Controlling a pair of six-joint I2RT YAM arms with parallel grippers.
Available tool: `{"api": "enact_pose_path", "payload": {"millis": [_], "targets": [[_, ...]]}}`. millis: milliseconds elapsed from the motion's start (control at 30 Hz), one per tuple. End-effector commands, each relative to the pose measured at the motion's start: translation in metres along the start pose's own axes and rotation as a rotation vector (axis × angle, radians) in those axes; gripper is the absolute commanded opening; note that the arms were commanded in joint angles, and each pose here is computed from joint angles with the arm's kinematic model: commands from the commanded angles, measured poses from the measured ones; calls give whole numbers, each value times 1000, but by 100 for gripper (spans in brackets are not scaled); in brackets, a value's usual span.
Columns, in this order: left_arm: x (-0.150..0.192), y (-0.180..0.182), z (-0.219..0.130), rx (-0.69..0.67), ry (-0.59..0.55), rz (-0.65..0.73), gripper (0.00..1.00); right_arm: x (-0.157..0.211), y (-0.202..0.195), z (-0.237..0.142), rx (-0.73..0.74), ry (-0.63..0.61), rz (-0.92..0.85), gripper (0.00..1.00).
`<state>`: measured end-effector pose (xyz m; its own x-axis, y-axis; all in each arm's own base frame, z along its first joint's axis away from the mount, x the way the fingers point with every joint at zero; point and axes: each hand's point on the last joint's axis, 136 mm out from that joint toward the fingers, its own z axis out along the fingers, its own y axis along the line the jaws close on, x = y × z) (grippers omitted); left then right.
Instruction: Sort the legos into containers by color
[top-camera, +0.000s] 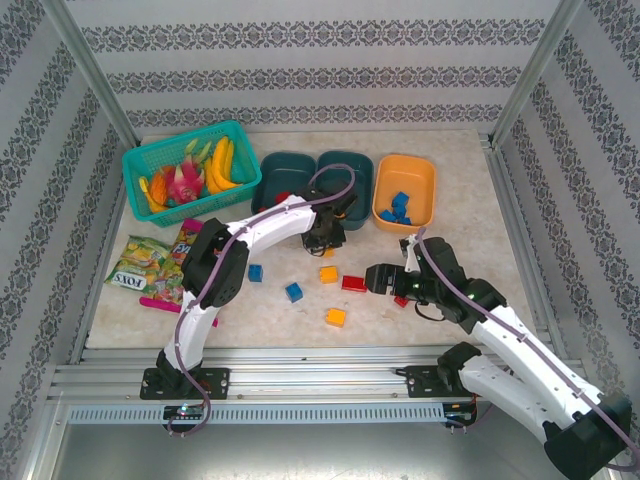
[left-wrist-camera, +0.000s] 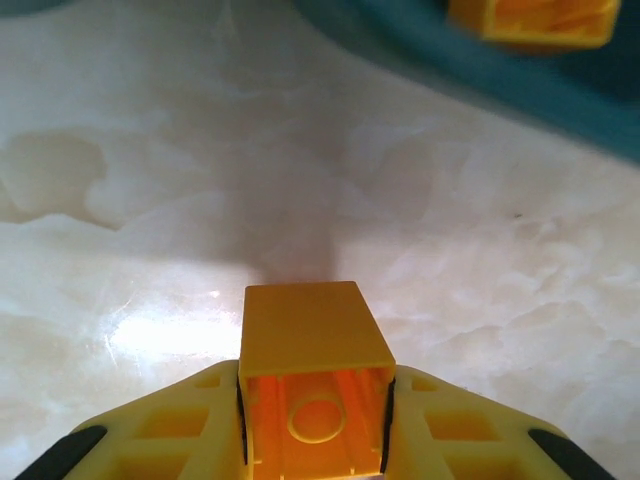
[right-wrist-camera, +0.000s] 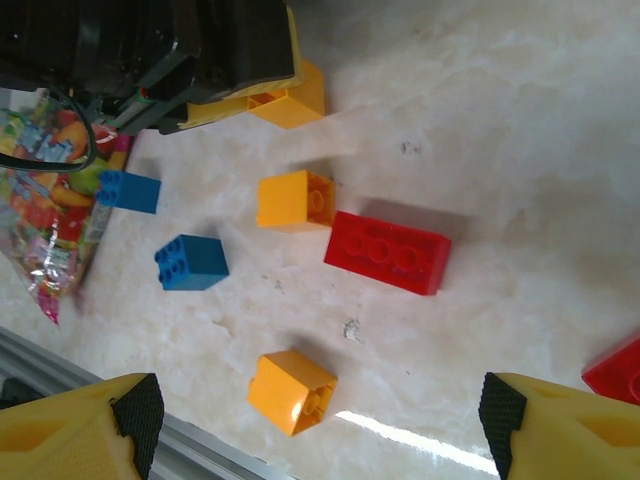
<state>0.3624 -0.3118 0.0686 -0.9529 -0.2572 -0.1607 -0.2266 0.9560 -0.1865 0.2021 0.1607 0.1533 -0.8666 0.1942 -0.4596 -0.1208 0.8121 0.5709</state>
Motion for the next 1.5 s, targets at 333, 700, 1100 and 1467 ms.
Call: {"api": "enact_pose_path", "payload": {"millis": [333, 700, 1100, 1467], "targets": [[-95, -33, -89, 124, -255, 70, 30, -103, 36, -27, -40, -207, 50, 84], [-182, -52, -43, 163, -413, 115, 31, -175, 43, -12, -100, -364, 193, 84], [-180, -50, -4, 195, -327, 90, 51, -166, 34, -1, -94, -313, 239, 84], [-180, -60, -130, 333, -417, 57, 70, -179, 49, -29, -67, -345, 100, 84]]}}
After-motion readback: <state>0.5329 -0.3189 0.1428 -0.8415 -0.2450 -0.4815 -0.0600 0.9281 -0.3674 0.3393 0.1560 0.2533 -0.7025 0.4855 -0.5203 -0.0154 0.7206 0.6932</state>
